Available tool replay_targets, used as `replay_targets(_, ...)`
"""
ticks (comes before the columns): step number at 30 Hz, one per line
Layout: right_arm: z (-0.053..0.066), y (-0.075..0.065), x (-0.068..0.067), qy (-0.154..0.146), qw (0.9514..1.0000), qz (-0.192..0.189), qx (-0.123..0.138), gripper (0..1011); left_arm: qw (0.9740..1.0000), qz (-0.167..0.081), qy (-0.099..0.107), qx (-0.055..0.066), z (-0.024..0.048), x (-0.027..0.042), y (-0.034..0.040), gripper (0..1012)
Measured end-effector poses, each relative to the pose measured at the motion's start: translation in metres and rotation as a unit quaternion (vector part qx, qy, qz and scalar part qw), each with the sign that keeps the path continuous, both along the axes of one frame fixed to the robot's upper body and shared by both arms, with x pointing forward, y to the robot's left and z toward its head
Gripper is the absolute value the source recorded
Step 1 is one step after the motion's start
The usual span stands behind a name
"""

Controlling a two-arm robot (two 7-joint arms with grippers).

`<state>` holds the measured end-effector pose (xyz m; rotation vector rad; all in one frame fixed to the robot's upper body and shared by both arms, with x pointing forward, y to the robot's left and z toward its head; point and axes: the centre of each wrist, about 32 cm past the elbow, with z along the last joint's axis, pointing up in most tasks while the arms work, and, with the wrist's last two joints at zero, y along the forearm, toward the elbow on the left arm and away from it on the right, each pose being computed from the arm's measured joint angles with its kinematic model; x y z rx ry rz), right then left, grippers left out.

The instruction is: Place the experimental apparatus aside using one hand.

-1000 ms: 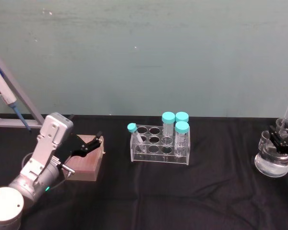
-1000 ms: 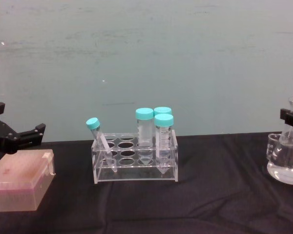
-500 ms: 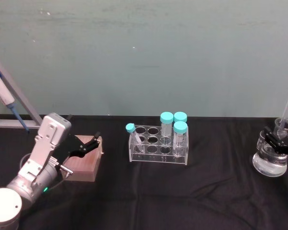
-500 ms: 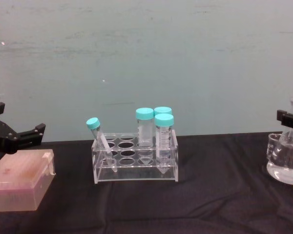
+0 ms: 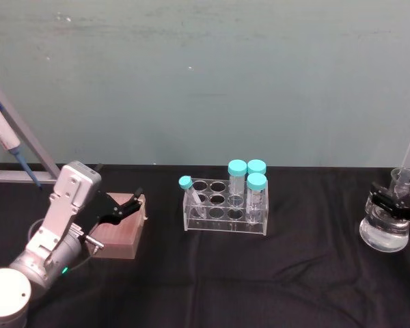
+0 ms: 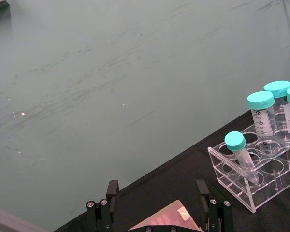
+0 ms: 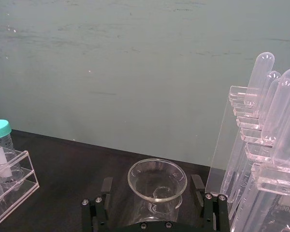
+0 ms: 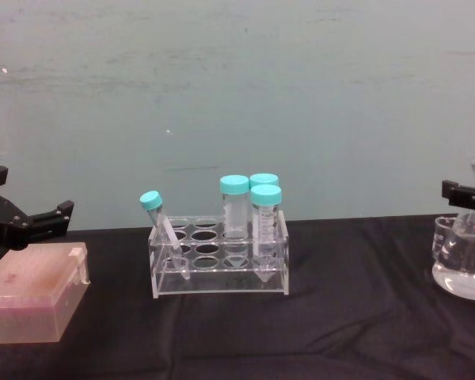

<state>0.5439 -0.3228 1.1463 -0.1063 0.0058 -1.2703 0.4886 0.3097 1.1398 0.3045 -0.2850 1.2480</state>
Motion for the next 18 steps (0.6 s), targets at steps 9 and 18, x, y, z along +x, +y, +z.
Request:
replay_targets(9, 0.0000, 0.0000, 0.0000, 0.000, 1.0000, 0.000, 0.000, 1000, 1.0000, 0.000, 0.000, 0.000, 0.0000, 0.0000, 0.0000, 1000)
replay_targets(18, 0.0038, 0.0049, -0.0014, -0.018, 0.9998, -0.004, -0.011, 1000, 1.0000, 0.000, 0.000, 0.000, 0.0000, 0.0000, 0.0000, 1000)
